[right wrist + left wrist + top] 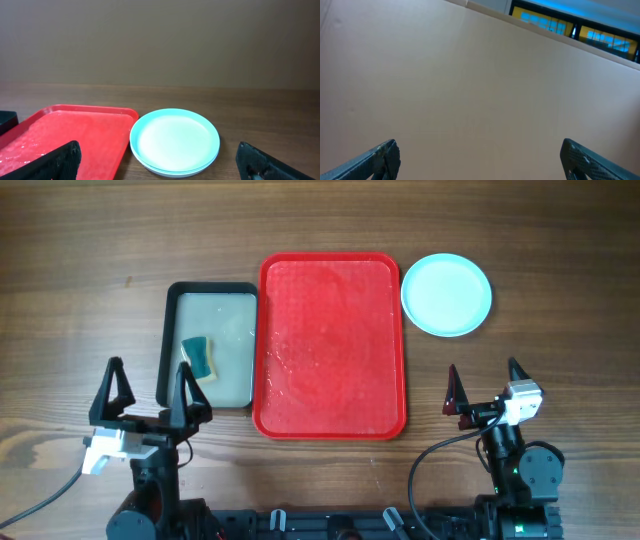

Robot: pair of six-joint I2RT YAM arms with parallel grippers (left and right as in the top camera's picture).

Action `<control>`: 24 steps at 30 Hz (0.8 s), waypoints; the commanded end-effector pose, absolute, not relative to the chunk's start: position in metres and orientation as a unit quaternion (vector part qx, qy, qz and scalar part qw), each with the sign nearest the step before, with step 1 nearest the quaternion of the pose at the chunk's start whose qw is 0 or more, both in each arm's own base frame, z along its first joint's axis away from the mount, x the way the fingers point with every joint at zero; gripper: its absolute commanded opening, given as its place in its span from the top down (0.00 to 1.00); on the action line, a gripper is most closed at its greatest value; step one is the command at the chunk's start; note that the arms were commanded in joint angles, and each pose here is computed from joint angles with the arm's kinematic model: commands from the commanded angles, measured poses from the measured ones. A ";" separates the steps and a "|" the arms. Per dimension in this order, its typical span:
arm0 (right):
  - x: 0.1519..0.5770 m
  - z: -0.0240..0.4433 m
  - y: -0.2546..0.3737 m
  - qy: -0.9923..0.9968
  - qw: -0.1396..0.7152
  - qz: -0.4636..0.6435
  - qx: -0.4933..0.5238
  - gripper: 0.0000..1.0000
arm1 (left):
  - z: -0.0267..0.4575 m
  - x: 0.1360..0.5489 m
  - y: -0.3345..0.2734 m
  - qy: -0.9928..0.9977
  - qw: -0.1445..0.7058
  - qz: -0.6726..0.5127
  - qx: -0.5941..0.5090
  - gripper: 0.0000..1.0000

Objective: Clean dirty plates on tray and stack at the side

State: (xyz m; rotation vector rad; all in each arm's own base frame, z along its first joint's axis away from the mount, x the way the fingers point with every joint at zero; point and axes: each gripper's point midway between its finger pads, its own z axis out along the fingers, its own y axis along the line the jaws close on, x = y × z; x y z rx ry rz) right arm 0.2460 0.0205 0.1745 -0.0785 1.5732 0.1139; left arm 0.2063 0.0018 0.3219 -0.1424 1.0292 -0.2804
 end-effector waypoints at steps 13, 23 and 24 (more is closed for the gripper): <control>0.246 0.176 0.017 0.705 0.707 0.047 -0.025 0.00 | 0.222 0.242 0.001 0.629 0.760 -0.135 -0.096 0.00; 0.246 0.176 0.017 0.705 0.707 0.047 -0.025 0.00 | 0.158 0.246 0.002 0.723 0.672 -0.114 -0.109 0.00; 0.246 0.176 0.017 0.705 0.707 0.047 -0.025 0.00 | 0.158 0.246 -0.002 0.727 0.674 -0.104 -0.080 0.00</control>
